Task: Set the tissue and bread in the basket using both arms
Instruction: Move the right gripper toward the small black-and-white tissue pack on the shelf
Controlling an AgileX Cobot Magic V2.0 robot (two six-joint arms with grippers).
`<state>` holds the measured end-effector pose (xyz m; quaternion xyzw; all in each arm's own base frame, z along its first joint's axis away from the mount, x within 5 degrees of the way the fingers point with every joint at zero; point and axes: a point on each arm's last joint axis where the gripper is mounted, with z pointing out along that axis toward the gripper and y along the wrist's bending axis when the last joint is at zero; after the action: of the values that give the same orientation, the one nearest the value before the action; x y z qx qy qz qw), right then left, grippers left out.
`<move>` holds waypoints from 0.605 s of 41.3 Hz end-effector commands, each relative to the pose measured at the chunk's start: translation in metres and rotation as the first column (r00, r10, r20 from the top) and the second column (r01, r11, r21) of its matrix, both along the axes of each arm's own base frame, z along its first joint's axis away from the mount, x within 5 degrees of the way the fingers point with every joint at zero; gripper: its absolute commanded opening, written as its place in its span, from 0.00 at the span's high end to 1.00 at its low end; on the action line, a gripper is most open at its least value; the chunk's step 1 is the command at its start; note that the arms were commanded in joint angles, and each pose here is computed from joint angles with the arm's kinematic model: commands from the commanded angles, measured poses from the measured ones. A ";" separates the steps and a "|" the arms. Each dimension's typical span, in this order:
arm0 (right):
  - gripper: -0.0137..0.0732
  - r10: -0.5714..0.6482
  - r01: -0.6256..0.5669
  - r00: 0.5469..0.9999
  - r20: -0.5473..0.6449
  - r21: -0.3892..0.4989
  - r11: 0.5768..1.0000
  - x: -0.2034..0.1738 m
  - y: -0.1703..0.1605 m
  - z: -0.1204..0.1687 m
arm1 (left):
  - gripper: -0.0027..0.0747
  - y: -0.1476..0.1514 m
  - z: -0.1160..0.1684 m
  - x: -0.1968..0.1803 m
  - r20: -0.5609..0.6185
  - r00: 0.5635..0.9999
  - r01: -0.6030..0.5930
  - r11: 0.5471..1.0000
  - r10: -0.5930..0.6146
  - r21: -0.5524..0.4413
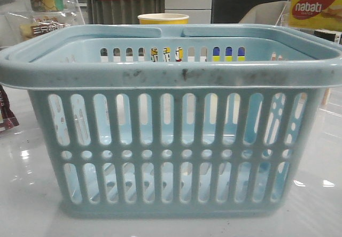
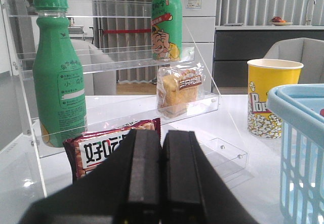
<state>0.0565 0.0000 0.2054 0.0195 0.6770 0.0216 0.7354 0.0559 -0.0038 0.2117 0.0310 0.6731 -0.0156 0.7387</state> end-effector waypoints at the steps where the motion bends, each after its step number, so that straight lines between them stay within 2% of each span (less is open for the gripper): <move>1: 0.78 -0.004 0.005 0.992 0.122 -0.011 1.000 -0.003 0.000 0.012 | 0.85 0.000 0.007 -0.002 0.094 0.996 0.004 1.000 -0.002 -0.018; 5: 0.78 -0.004 0.006 0.991 0.135 -0.011 1.000 -0.004 0.000 0.013 | 0.85 0.000 0.008 -0.003 0.106 0.994 0.003 1.000 -0.001 -0.019; 11: 0.78 -0.003 0.005 0.986 0.167 -0.011 1.000 -0.007 0.000 0.031 | 0.85 0.001 0.024 -0.007 0.221 0.975 0.001 1.000 0.005 -0.028; 17: 0.78 0.001 0.002 0.977 0.215 -0.012 1.000 -0.021 0.000 0.072 | 0.85 0.002 0.063 -0.018 0.293 0.956 0.009 0.999 0.001 -0.033; 25: 0.78 0.006 -0.003 0.966 0.257 -0.014 1.000 -0.041 0.001 0.138 | 0.85 0.002 0.134 -0.040 0.347 0.938 0.023 0.999 -0.007 -0.042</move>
<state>0.0257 0.0008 0.3051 0.0140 0.6136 0.0257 0.7891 0.0276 -0.0020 0.3065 0.0275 0.5717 -0.0185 0.8198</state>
